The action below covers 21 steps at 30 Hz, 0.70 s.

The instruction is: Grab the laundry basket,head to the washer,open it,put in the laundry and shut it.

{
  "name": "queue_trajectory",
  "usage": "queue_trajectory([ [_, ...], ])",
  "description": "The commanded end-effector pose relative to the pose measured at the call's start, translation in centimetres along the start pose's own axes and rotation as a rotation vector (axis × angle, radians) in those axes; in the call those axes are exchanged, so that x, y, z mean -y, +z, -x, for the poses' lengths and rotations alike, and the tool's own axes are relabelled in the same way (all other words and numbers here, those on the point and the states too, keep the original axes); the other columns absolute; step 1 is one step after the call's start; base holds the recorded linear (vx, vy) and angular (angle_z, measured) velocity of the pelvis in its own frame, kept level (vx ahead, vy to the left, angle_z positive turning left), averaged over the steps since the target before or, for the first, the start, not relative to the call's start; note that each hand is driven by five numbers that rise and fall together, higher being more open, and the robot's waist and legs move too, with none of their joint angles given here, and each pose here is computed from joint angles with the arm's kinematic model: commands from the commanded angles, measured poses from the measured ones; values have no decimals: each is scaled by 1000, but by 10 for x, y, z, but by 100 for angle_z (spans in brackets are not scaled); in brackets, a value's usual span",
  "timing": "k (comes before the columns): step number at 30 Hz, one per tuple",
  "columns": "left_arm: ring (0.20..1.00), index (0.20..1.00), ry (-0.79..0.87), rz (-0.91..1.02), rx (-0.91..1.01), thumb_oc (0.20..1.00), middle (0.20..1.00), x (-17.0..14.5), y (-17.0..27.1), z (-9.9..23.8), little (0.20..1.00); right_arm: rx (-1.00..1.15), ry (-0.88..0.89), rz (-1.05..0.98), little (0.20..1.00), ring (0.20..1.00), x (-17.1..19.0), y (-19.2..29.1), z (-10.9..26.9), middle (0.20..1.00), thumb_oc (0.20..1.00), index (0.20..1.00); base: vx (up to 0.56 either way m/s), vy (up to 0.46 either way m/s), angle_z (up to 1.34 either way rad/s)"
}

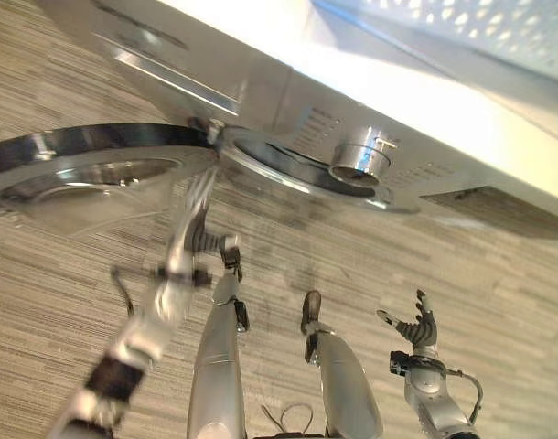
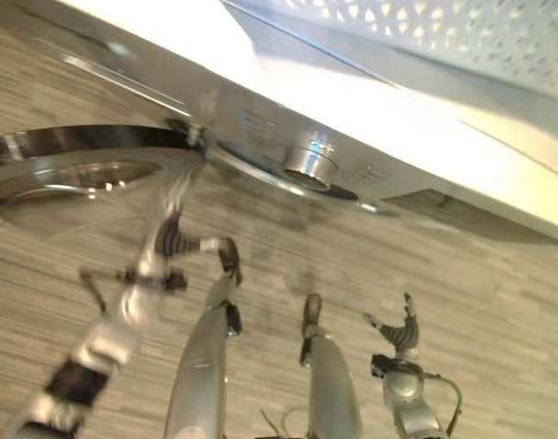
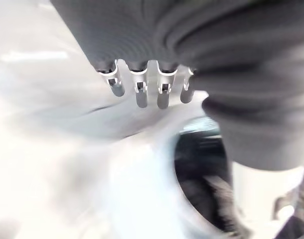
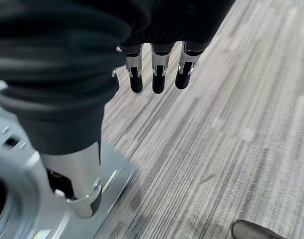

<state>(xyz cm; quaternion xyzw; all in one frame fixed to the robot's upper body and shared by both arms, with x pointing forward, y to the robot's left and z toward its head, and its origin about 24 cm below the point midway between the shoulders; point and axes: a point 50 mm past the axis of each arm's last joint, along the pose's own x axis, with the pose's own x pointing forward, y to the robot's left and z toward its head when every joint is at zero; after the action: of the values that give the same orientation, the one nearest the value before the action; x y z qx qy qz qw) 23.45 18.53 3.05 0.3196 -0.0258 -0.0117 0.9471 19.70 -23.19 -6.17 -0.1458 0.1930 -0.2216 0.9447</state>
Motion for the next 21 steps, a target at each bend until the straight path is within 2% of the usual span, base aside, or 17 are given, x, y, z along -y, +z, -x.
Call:
queue_trajectory([
  [1, 1000, 1000, -23, 94, 248, 1000, 1000, -30, 49, -50, 1000, -47, -59, 32, 1000, 1000, 32, -10, -6, 1000, 1000, 1000, -14, -34, 47],
  [4, 1000, 1000, -67, 325, -24, 1000, 1000, -15, -7, -15, 1000, -88, -144, -8, 1000, 1000, 64, -21, -5, 1000, 1000, 1000, 37, 10, 33],
  [6, 1000, 1000, -43, 385, -154, 1000, 1000, -14, -34, 2, 1000, 4, -262, -38, 1000, 1000, 97, -1, -10, 1000, 1000, 1000, 105, 60, 13],
  [9, 1000, 1000, 2, 393, -246, 1000, 1000, -11, -52, 13, 1000, 231, -375, 38, 1000, 1000, 134, 47, -10, 1000, 1000, 1000, 142, 80, -2],
  [10, 1000, 1000, 12, 383, -290, 1000, 1000, -6, -62, 16, 1000, 429, -423, 90, 1000, 1000, 150, 91, -7, 1000, 1000, 1000, 193, 110, 3],
  [12, 1000, 1000, 6, 370, -324, 1000, 1000, -2, -68, 20, 1000, 571, -473, 117, 1000, 1000, 159, 126, -5, 1000, 1000, 1000, 228, 146, -4],
  [13, 1000, 1000, -16, 331, -354, 1000, 1000, 0, -74, 25, 1000, 774, -541, 168, 1000, 1000, 171, 177, 3, 1000, 1000, 1000, 246, 189, -26],
  [14, 1000, 1000, -35, 323, -366, 1000, 1000, 3, -76, 26, 1000, 847, -547, 181, 1000, 1000, 171, 194, 7, 1000, 1000, 1000, 253, 192, -31],
  [21, 1000, 1000, -147, 287, -410, 1000, 1000, 20, -81, 32, 1000, 1145, -560, 208, 1000, 1000, 176, 278, 25, 1000, 1000, 1000, 212, 202, 1],
])
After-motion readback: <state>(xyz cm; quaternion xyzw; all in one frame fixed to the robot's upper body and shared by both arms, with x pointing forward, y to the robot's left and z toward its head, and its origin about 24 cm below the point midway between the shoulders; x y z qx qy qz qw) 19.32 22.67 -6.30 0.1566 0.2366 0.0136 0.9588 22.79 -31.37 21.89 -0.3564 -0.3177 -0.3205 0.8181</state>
